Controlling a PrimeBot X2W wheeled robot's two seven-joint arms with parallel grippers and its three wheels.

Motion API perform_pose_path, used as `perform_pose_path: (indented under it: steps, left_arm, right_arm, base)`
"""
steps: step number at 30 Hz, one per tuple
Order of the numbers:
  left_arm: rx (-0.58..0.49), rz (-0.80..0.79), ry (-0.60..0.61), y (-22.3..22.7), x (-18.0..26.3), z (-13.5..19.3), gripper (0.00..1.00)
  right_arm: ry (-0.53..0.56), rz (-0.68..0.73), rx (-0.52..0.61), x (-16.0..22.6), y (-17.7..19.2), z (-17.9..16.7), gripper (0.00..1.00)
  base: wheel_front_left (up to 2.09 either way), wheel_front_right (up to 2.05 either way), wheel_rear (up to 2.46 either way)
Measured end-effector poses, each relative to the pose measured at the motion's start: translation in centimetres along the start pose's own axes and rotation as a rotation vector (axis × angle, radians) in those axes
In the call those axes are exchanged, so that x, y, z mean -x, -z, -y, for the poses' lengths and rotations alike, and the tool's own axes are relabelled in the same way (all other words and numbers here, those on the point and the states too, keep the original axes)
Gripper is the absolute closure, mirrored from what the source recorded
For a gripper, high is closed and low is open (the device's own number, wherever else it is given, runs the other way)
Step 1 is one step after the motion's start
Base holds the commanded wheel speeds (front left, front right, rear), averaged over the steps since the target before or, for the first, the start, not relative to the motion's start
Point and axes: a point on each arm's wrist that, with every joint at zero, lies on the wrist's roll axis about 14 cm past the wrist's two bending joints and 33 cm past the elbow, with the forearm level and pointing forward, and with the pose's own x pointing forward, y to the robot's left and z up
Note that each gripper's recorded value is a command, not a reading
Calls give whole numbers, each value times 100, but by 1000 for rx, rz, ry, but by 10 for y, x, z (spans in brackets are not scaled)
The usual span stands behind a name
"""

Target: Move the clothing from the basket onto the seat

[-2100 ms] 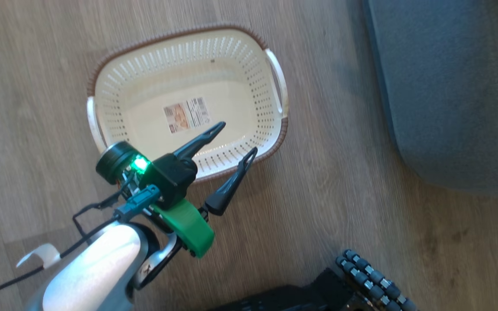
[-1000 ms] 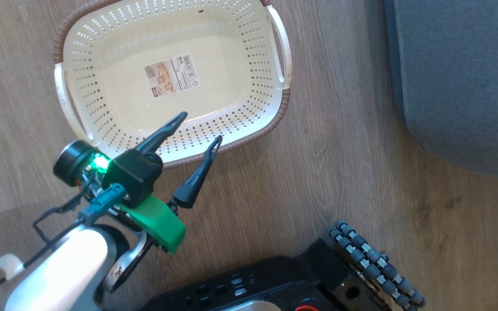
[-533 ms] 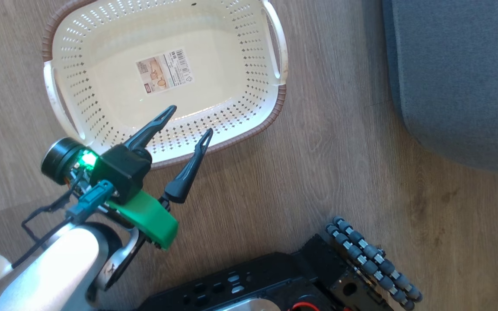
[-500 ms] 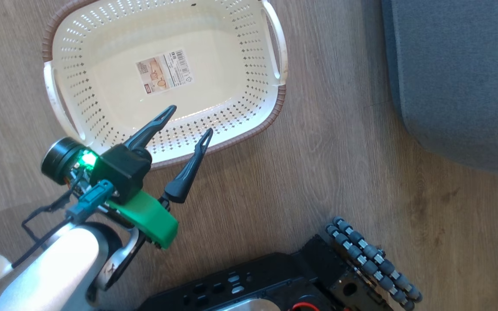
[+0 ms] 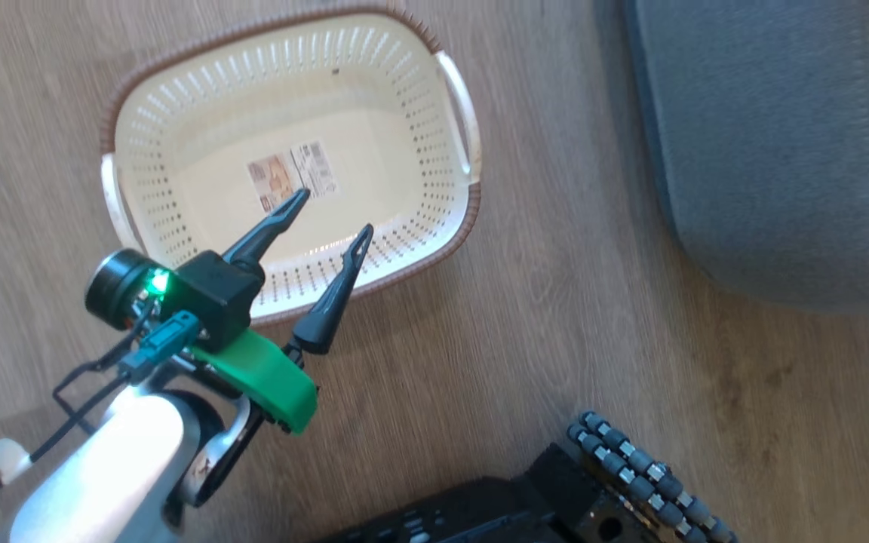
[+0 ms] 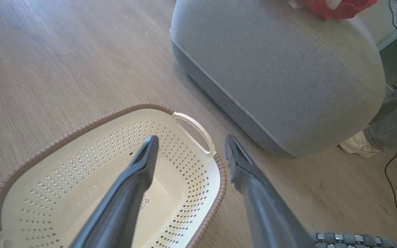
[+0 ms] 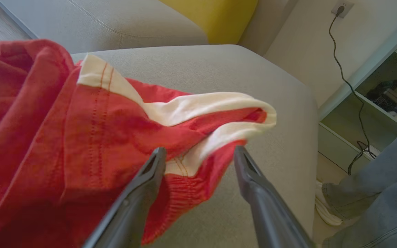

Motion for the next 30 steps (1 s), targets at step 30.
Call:
perform_pose_path:
  steps: [30]
  left_arm:
    - [26, 322, -612, -75, 171, -44, 0]
  right_arm:
    - [-714, 342, 2, 187, -91, -137, 0]
  base:
    - [0, 0, 0]
